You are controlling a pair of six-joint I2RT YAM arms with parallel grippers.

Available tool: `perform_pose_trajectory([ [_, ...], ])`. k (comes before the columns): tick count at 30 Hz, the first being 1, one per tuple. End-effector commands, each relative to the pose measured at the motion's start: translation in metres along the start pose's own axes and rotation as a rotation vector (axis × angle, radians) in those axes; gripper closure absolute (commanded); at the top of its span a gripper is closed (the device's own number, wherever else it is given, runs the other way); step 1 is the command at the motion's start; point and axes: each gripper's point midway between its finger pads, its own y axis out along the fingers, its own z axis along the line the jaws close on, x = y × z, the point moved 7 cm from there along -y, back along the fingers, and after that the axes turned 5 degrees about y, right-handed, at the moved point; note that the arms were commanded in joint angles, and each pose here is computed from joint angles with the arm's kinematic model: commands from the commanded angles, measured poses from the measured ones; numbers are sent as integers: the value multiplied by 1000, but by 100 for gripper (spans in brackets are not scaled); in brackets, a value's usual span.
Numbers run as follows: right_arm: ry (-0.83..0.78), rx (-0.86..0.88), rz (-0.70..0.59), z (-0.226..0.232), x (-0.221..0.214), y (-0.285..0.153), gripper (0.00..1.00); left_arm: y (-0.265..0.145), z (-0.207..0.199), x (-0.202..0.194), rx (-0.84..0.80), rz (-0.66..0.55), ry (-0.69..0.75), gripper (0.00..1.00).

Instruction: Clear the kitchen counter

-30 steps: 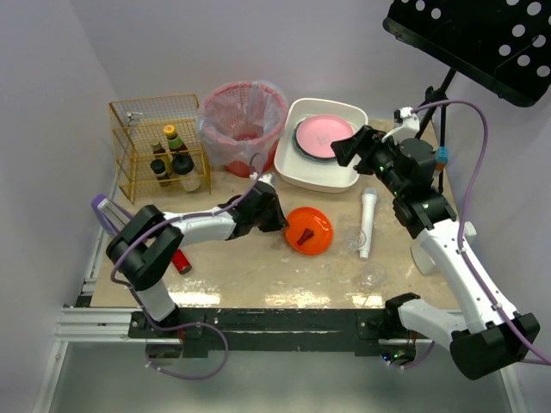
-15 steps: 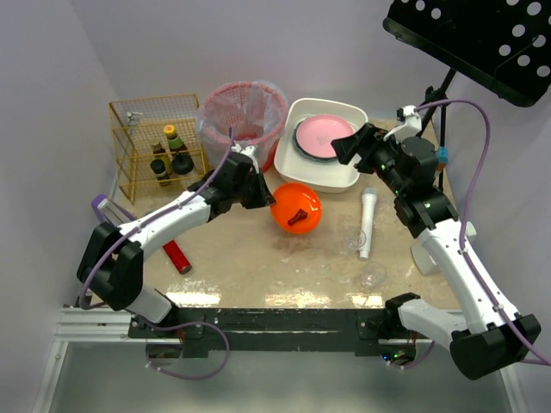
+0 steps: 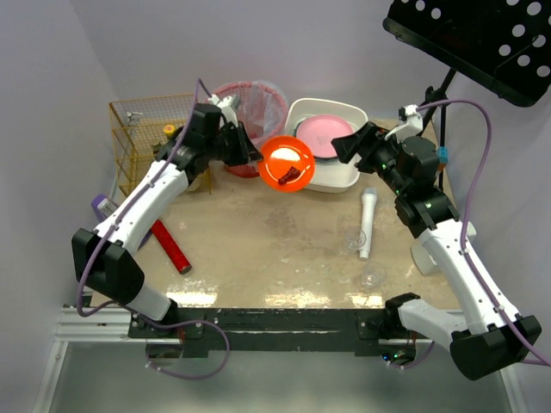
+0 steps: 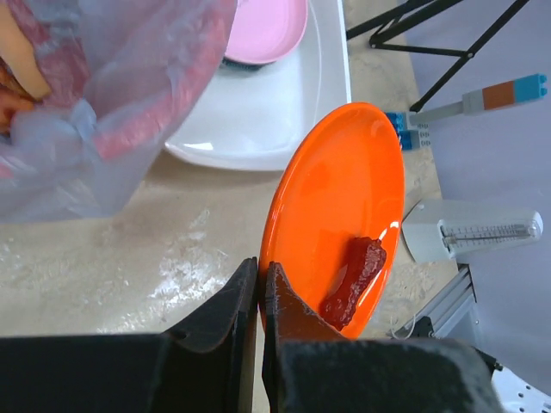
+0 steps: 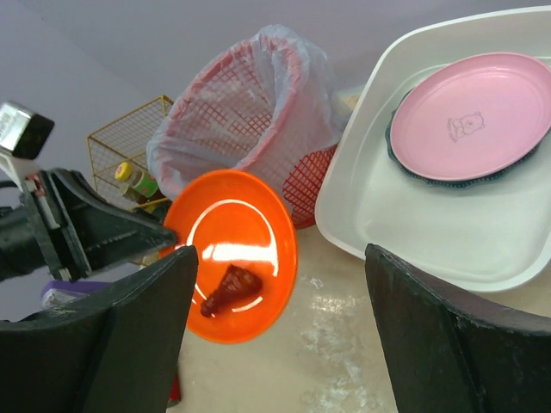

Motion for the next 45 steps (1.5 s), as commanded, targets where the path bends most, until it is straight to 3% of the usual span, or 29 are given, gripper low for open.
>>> perform_pose_trajectory([
  [1,10,41,-66,16,20,-13,17,-13,-2,36,-57,-27,32,100],
  [20,11,13,-36,7,10,-8,17,-14,65,131,-49,-155,-67,100],
  [31,14,15,-5,3,2,-4,17,-17,119,177,149,-312,-64,100],
  [45,38,32,36,-1,-11,-5,17,-56,123,200,574,-556,215,100],
])
